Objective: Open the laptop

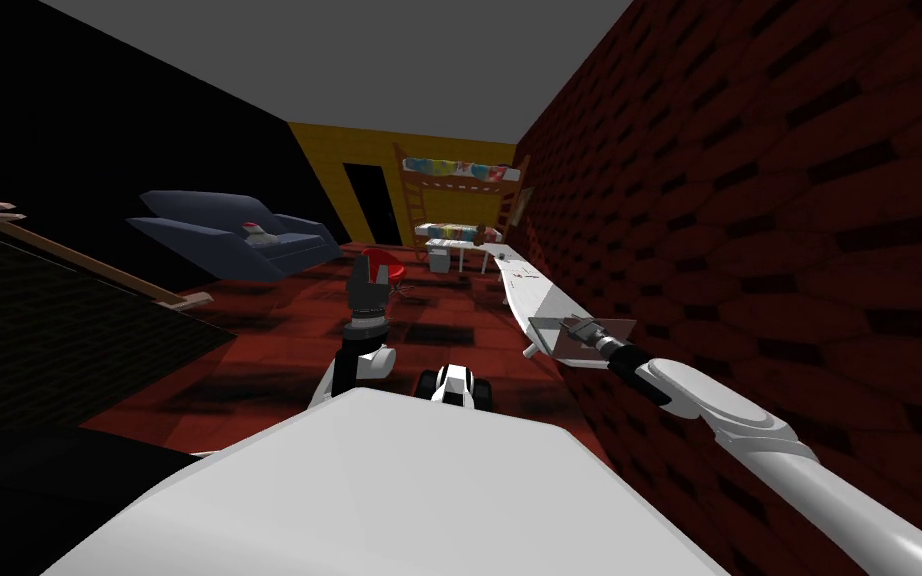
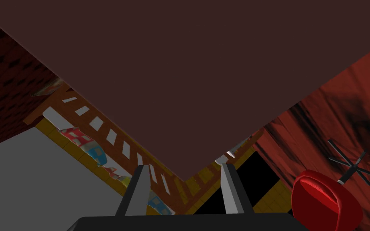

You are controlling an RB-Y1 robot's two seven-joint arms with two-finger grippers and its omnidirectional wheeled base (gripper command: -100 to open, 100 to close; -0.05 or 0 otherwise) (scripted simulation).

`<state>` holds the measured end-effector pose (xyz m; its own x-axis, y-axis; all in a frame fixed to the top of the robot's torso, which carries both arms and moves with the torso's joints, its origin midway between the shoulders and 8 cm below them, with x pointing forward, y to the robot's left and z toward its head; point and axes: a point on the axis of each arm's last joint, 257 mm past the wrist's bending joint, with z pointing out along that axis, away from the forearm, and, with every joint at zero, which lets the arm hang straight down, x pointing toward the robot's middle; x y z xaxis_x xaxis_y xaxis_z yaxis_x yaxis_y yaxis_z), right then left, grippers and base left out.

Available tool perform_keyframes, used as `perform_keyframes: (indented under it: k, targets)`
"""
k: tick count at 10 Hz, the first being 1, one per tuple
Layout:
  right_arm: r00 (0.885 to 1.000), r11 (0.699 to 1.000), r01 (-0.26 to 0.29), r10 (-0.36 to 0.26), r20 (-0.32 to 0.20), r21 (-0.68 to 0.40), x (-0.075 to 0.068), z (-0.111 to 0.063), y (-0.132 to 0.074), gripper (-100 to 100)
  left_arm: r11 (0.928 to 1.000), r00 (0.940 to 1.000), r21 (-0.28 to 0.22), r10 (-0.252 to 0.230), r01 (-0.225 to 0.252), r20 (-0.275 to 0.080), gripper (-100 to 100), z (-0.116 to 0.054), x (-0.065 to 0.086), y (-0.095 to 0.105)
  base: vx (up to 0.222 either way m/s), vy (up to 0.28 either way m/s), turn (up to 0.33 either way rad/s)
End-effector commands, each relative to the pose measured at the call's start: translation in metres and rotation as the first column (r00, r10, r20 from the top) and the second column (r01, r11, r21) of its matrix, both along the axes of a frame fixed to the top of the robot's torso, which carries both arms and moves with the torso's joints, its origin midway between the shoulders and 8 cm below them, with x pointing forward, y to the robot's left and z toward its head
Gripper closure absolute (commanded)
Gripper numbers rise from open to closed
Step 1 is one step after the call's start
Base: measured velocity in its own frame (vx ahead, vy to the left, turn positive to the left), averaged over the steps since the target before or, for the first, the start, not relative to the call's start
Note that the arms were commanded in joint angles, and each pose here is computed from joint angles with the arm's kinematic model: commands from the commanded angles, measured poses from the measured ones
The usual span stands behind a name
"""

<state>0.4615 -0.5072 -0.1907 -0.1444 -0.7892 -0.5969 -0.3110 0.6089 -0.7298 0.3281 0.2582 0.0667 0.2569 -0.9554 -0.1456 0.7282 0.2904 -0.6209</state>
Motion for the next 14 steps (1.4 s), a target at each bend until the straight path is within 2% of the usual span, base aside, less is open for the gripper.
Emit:
perform_keyframes:
  k: [1, 2, 3, 5, 6, 8, 10, 11, 12, 13, 14]
  targets:
    - [0.997, 1.000, -0.016, 0.015, -0.076, -0.011, -0.015, -0.011, -0.009, 100, 1.0000, 1.0000, 0.000, 0.000, 0.000, 0.000, 0, 0.000, 0.000, 0.000, 0.139, 0.040, -0.059]
    - [0.993, 1.000, -0.023, 0.021, -0.115, -0.016, -0.022, -0.015, -0.014, 100, 1.0000, 1.0000, 0.000, 0.000, 0.000, 0.000, 0, 0.000, 0.000, 0.000, 0.183, 0.069, -0.071]
    - [0.993, 1.000, -0.023, 0.021, -0.115, -0.016, -0.022, -0.015, -0.014, 100, 1.0000, 1.0000, 0.000, 0.000, 0.000, 0.000, 0, 0.000, 0.000, 0.000, 0.131, 0.044, -0.042]
    - [0.981, 0.999, -0.035, 0.029, -0.194, -0.024, -0.038, -0.025, -0.023, 100, 1.0000, 1.0000, 0.000, 0.000, 0.000, 0.000, 0, 0.000, 0.000, 0.000, 0.135, 0.056, -0.011]
    - [0.981, 0.999, -0.035, 0.029, -0.194, -0.024, -0.038, -0.025, -0.023, 100, 1.0000, 1.0000, 0.000, 0.000, 0.000, 0.000, 0, 0.000, 0.000, 0.000, 0.113, 0.064, -0.018]
    - [0.961, 0.999, -0.043, 0.033, -0.273, -0.031, -0.055, -0.033, -0.033, 100, 1.0000, 1.0000, 0.000, 0.000, 0.000, 0.000, 0, 0.000, 0.000, 0.000, 0.127, 0.044, -0.013]
    - [0.936, 0.998, -0.047, 0.033, -0.351, -0.032, -0.073, -0.041, -0.041, 100, 1.0000, 1.0000, 0.000, 0.000, 0.000, 0.000, 0, 0.000, 0.000, 0.000, 0.192, 0.072, -0.036]
    - [0.935, 0.998, -0.050, 0.033, -0.352, -0.039, -0.072, -0.039, -0.043, 100, 1.0000, 1.0000, 0.000, 0.000, 0.000, 0.000, 0, 0.000, 0.000, 0.000, 0.117, 0.051, -0.042]
    - [0.920, 0.998, -0.052, 0.031, -0.391, -0.042, -0.081, -0.042, -0.047, 100, 1.0000, 1.0000, 0.000, 0.000, 0.000, 0.000, 0, 0.000, 0.000, 0.000, 0.096, 0.035, -0.012]
    - [0.931, 0.998, -0.052, 0.032, -0.364, -0.045, -0.073, -0.038, -0.046, 100, 1.0000, 1.0000, 0.000, 0.000, 0.000, 0.000, 0, 0.000, 0.000, 0.000, 0.053, 0.016, 0.005]
    - [0.897, 0.997, -0.059, 0.031, -0.441, -0.050, -0.096, -0.055, -0.051, 100, 1.0000, 1.0000, 0.000, 0.000, 0.000, 0.000, 0, 0.000, 0.000, 0.000, 0.148, 0.020, 0.018]
